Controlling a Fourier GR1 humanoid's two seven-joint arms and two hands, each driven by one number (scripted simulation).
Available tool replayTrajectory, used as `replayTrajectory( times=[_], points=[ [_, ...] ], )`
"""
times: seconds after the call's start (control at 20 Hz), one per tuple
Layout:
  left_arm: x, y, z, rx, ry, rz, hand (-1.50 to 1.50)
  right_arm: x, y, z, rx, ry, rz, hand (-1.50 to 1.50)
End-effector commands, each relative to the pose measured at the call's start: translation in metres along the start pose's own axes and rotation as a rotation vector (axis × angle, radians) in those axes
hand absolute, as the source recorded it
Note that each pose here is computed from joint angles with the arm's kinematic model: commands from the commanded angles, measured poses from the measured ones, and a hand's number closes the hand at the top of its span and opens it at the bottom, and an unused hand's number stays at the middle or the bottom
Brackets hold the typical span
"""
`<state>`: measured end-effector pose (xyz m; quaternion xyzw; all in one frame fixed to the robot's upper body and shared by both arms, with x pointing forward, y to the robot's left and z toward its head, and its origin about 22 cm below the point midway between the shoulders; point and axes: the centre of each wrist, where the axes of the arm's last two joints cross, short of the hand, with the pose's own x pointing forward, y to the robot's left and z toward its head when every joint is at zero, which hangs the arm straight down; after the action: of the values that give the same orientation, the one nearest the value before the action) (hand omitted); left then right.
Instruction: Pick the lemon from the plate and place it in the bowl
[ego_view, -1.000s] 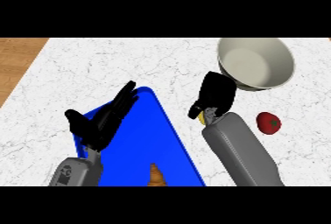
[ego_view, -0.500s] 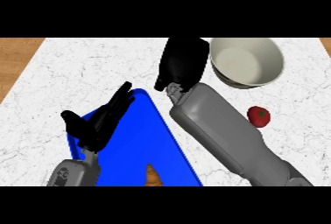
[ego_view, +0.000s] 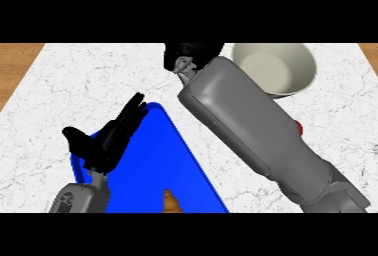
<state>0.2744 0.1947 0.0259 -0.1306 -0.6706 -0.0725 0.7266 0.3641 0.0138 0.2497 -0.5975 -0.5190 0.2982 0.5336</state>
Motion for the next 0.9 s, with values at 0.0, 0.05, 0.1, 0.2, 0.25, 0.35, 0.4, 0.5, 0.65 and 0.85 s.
replayTrajectory(
  times=[0.0, 0.05, 0.1, 0.2, 0.25, 0.35, 0.4, 0.5, 0.65, 0.85],
  points=[
    [0.002, 0.002, -0.002, 0.002, 0.007, -0.003, 0.0, 0.001, -0.003, -0.014, -0.035, 0.203, -0.038, 1.5],
    [-0.01, 0.0, 0.003, 0.01, 0.015, 0.002, 0.0, 0.01, -0.012, -0.014, -0.046, 0.215, -0.022, 1.5],
    [0.004, -0.006, 0.003, 0.009, -0.013, 0.004, 0.0, 0.002, -0.003, -0.024, -0.045, 0.226, -0.012, 1.5],
    [0.002, 0.005, 0.003, 0.018, -0.002, 0.018, 0.0, -0.011, -0.007, -0.038, -0.042, 0.24, -0.017, 1.5],
    [-0.001, 0.007, 0.003, 0.025, -0.018, -0.002, 0.0, -0.023, 0.012, -0.045, -0.059, 0.234, -0.055, 1.5],
    [0.005, -0.009, 0.0, 0.003, -0.008, -0.002, 0.0, -0.042, 0.002, -0.075, -0.072, 0.245, -0.077, 1.5],
    [0.0, -0.012, 0.006, 0.014, -0.01, 0.013, 0.0, -0.051, -0.003, -0.086, -0.058, 0.249, -0.074, 1.5],
    [0.003, 0.02, 0.014, 0.014, -0.003, 0.013, 0.0, -0.061, 0.004, -0.093, -0.066, 0.283, -0.079, 1.5],
    [0.013, -0.005, 0.006, 0.003, -0.003, 0.008, 0.0, -0.091, 0.041, -0.107, -0.092, 0.272, -0.065, 1.5],
    [0.006, 0.004, 0.009, 0.002, -0.007, 0.011, 0.0, -0.122, 0.064, -0.127, -0.079, 0.277, 0.016, 1.5]
  ],
)
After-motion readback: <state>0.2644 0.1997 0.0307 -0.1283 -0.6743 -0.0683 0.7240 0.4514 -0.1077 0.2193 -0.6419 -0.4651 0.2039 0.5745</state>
